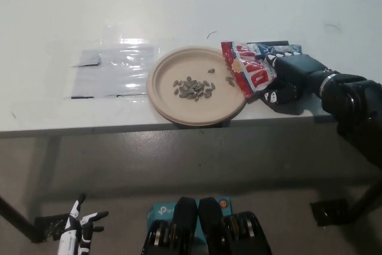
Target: The robot picks up a small bag of sunflower seeds on the right hand side and take it to the empty plate on the left hand side then pours some sunflower seeds on to the plate.
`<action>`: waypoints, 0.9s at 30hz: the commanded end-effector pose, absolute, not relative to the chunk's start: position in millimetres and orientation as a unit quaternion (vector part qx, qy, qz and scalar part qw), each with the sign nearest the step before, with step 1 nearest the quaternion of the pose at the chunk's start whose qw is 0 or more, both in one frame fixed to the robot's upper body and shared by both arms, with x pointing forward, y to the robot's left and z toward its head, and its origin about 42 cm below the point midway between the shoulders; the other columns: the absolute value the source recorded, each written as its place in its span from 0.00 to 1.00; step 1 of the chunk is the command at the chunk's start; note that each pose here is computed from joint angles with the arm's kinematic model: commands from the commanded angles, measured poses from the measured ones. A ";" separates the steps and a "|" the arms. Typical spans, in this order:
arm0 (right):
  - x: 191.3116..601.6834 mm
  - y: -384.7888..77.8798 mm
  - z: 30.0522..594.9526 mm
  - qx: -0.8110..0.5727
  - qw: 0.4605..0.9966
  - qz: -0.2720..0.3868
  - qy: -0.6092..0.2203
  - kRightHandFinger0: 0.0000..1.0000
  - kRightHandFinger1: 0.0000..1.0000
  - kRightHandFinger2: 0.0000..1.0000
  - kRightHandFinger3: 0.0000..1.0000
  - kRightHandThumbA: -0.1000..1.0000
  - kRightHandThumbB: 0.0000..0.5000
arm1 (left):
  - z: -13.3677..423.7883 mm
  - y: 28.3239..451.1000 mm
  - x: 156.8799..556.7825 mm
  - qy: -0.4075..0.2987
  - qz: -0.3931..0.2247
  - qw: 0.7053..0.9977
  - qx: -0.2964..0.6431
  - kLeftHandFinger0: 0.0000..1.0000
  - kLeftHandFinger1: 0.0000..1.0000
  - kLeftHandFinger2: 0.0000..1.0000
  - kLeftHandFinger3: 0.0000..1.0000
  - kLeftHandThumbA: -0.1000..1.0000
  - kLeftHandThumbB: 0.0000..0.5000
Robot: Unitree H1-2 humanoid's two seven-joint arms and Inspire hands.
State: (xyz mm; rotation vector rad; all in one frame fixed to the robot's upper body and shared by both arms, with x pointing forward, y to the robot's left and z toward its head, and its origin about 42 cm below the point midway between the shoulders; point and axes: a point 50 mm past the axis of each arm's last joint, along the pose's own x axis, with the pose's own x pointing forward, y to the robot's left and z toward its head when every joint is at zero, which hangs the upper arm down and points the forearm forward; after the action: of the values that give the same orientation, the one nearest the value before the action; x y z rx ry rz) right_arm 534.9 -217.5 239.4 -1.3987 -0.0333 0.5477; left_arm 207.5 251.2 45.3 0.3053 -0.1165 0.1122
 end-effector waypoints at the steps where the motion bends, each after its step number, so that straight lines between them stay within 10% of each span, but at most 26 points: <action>1: 547.1 -236.4 319.0 -0.617 0.737 0.275 0.034 1.00 1.00 1.00 1.00 0.69 1.00 | 61.9 264.8 211.7 -0.096 0.071 0.980 0.157 0.66 0.73 0.66 1.00 1.00 0.15; 21: 535.9 -243.8 341.3 -0.580 0.757 0.297 0.044 1.00 1.00 1.00 1.00 0.63 1.00 | 60.8 266.9 206.6 -0.094 0.071 0.979 0.167 0.67 0.71 0.65 1.00 1.00 0.18; 25: 537.6 -245.7 349.0 -0.577 0.755 0.308 0.040 1.00 1.00 1.00 1.00 0.69 1.00 | 61.4 267.2 206.4 -0.095 0.069 0.978 0.169 0.67 0.70 0.65 1.00 1.00 0.19; 27: 537.5 -246.6 356.2 -0.545 0.781 0.306 0.024 1.00 1.00 1.00 1.00 0.87 1.00 | 61.7 268.1 206.2 -0.095 0.071 0.978 0.169 0.66 0.70 0.64 1.00 1.00 0.21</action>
State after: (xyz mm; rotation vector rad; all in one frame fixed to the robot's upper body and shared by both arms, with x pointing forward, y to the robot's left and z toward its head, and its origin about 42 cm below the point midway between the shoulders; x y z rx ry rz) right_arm 529.8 -241.8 296.4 -1.2622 0.1522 0.6951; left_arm 208.3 261.8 51.5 0.3309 -0.1368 0.1156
